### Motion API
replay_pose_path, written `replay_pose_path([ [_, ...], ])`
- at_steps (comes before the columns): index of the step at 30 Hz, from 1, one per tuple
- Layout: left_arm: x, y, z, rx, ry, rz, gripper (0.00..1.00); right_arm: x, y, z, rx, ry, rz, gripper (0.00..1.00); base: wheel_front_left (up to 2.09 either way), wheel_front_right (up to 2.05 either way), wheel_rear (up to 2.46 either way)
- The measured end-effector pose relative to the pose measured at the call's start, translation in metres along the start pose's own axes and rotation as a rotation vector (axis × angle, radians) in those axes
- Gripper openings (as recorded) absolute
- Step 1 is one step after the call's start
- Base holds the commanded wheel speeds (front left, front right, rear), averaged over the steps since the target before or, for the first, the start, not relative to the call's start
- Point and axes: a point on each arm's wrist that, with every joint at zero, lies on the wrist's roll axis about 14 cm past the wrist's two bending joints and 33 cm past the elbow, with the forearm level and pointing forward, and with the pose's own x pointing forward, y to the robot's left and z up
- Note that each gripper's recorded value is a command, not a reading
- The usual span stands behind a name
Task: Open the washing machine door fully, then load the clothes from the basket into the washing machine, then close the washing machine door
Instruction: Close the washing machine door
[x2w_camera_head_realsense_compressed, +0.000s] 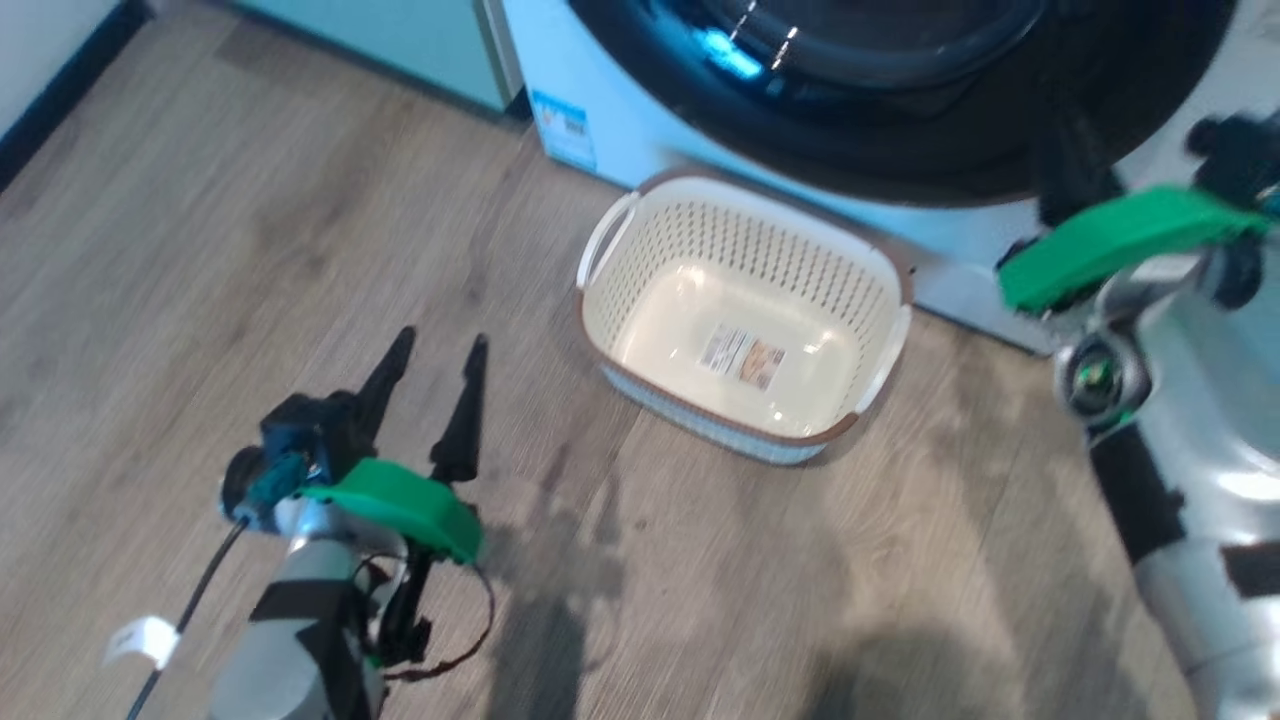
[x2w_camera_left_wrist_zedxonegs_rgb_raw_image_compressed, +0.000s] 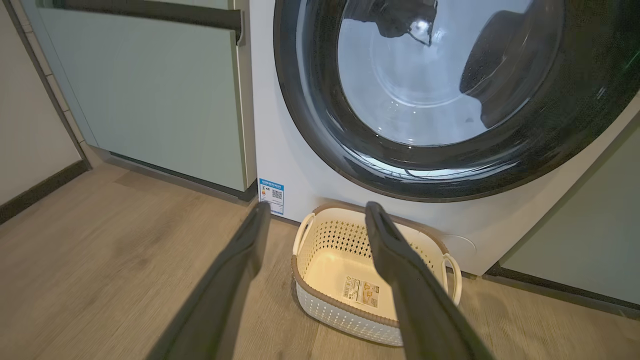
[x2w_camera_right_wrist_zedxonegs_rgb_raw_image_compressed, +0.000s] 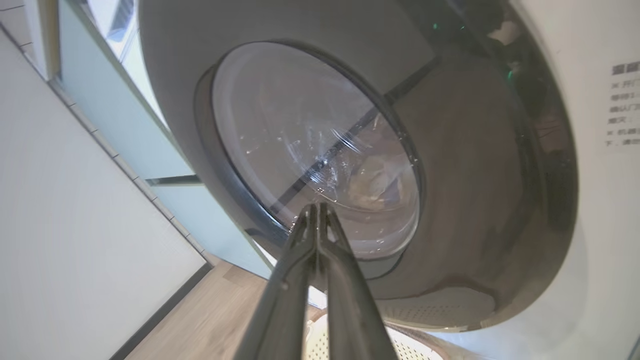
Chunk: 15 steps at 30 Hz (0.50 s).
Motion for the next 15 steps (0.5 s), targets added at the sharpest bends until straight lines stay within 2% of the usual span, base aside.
replay_pose_path([
  [3,-0.005,0.005,0.009,0.010,-0.023,0.004,1.00,-0.016,0.012,0.003,-0.013,-0.002,0.022,0.00,0.00,0.00,0.00],
  [6,-0.005,0.006,0.017,0.023,-0.041,-0.006,1.00,-0.029,0.018,0.001,-0.019,0.004,0.029,0.40,0.00,0.00,0.00],
  [8,-0.007,0.006,0.022,0.036,-0.052,-0.020,1.00,-0.043,0.015,-0.001,-0.022,0.011,0.011,0.95,0.00,0.00,0.00],
  [9,-0.008,0.005,0.023,0.039,-0.055,-0.026,1.00,-0.051,0.013,-0.002,-0.022,0.013,0.000,1.00,0.00,0.00,0.00],
  [15,-0.012,-0.001,0.026,0.049,-0.058,-0.068,1.00,-0.093,-0.001,0.005,-0.047,-0.010,-0.073,1.00,0.00,0.00,0.00],
])
